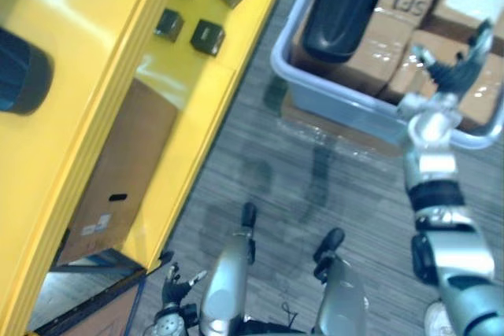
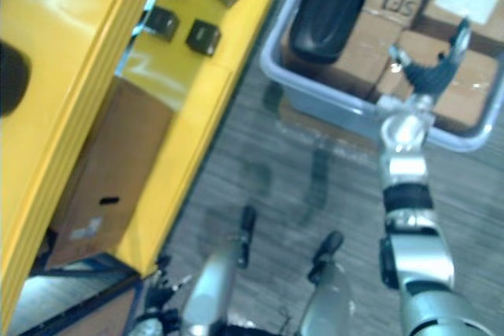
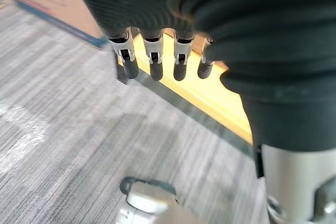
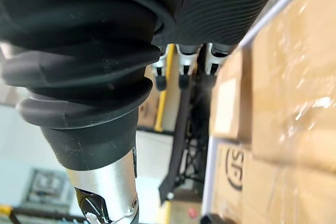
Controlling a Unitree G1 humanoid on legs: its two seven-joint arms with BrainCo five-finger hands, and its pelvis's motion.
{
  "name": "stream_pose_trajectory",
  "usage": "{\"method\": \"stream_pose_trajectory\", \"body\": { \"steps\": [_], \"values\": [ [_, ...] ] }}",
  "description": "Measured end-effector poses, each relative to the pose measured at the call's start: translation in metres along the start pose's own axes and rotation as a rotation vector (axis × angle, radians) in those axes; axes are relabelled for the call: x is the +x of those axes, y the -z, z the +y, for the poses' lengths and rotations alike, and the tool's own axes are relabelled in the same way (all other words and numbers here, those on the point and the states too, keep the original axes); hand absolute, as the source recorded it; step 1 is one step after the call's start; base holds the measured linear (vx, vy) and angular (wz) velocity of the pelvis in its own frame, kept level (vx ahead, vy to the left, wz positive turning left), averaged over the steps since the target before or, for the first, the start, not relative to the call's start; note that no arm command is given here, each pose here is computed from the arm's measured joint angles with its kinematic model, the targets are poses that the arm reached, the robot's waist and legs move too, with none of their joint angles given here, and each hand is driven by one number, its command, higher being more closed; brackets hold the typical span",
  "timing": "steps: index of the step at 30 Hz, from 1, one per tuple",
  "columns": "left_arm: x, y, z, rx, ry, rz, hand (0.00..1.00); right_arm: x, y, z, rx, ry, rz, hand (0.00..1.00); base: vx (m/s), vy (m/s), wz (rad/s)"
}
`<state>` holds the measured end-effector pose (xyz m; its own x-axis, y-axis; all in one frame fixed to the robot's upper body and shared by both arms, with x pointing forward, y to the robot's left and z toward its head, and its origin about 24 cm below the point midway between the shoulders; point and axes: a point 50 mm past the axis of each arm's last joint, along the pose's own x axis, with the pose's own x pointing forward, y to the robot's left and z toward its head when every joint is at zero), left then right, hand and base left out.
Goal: Walk over and take plastic housings, then place them on the shelf
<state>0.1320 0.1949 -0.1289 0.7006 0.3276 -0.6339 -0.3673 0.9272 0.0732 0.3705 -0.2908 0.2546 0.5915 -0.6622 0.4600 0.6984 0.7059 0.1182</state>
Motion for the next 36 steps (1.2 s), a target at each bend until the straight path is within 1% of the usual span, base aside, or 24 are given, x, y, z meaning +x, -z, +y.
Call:
{"method": "stream_pose_trajectory", "body": {
  "steps": [1, 2, 4, 6, 7, 9, 12, 14, 17, 21, 23, 25, 30, 32, 36],
  "values": [
    [0.0, 0.0, -0.004, -0.025, 0.014, 0.007, 0.0, 0.014, -0.01, -0.011, -0.028, 0.044, -0.018, 0.0, -0.02, 0.052, 0.39],
    [0.0, 0.001, -0.005, -0.028, 0.023, 0.01, 0.0, 0.019, -0.014, -0.015, -0.035, 0.062, -0.022, 0.0, -0.04, 0.06, 0.29],
    [-0.001, 0.006, -0.008, -0.041, 0.041, 0.035, 0.0, 0.033, -0.03, -0.022, -0.025, 0.102, -0.022, 0.0, -0.04, 0.047, 0.07],
    [-0.002, 0.008, -0.011, -0.042, 0.063, 0.042, 0.0, 0.04, -0.037, -0.028, -0.032, 0.142, -0.005, 0.0, -0.02, 0.036, 0.15],
    [-0.002, 0.008, -0.011, -0.065, 0.063, 0.046, 0.0, 0.043, -0.034, -0.034, -0.047, 0.175, 0.027, 0.0, -0.01, 0.03, 0.18],
    [-0.002, 0.009, -0.012, -0.068, 0.071, 0.051, 0.0, 0.049, -0.032, -0.045, -0.072, 0.238, 0.074, 0.0, 0.0, 0.024, 0.08],
    [-0.005, 0.015, -0.017, -0.043, 0.109, 0.072, 0.0, 0.056, -0.034, -0.061, -0.093, 0.286, 0.113, 0.0, -0.02, 0.031, 0.04],
    [-0.006, 0.017, -0.018, -0.069, 0.122, 0.083, 0.0, 0.06, -0.039, -0.069, -0.107, 0.311, 0.121, 0.0, -0.04, 0.034, 0.01],
    [-0.007, 0.019, -0.02, -0.068, 0.144, 0.087, 0.0, 0.065, -0.042, -0.084, -0.134, 0.365, 0.151, 0.0, -0.07, 0.048, 0.12],
    [-0.009, 0.025, -0.02, -0.079, 0.168, 0.109, 0.0, 0.067, -0.037, -0.102, -0.105, 0.436, 0.251, 0.0, -0.07, 0.051, 0.02],
    [-0.011, 0.028, -0.022, -0.068, 0.189, 0.117, 0.0, 0.067, -0.034, -0.105, -0.1, 0.442, 0.271, 0.0, -0.02, 0.013, 0.0],
    [-0.012, 0.032, -0.023, -0.086, 0.206, 0.134, 0.0, 0.068, -0.034, -0.105, -0.099, 0.425, 0.271, 0.0, 0.0, -0.001, 0.02],
    [-0.014, 0.032, -0.025, -0.082, 0.247, 0.131, 0.0, 0.076, -0.051, -0.117, -0.117, 0.42, 0.238, 0.0, 0.0, -0.008, 0.05],
    [-0.015, 0.032, -0.029, -0.073, 0.275, 0.124, 0.0, 0.077, -0.055, -0.116, -0.121, 0.399, 0.227, 0.0, 0.0, 0.0, 0.0],
    [-0.015, 0.03, -0.029, -0.084, 0.3, 0.108, 0.0, 0.079, -0.061, -0.119, -0.14, 0.408, 0.204, 0.0, -0.03, -0.008, 0.05]
  ]
}}
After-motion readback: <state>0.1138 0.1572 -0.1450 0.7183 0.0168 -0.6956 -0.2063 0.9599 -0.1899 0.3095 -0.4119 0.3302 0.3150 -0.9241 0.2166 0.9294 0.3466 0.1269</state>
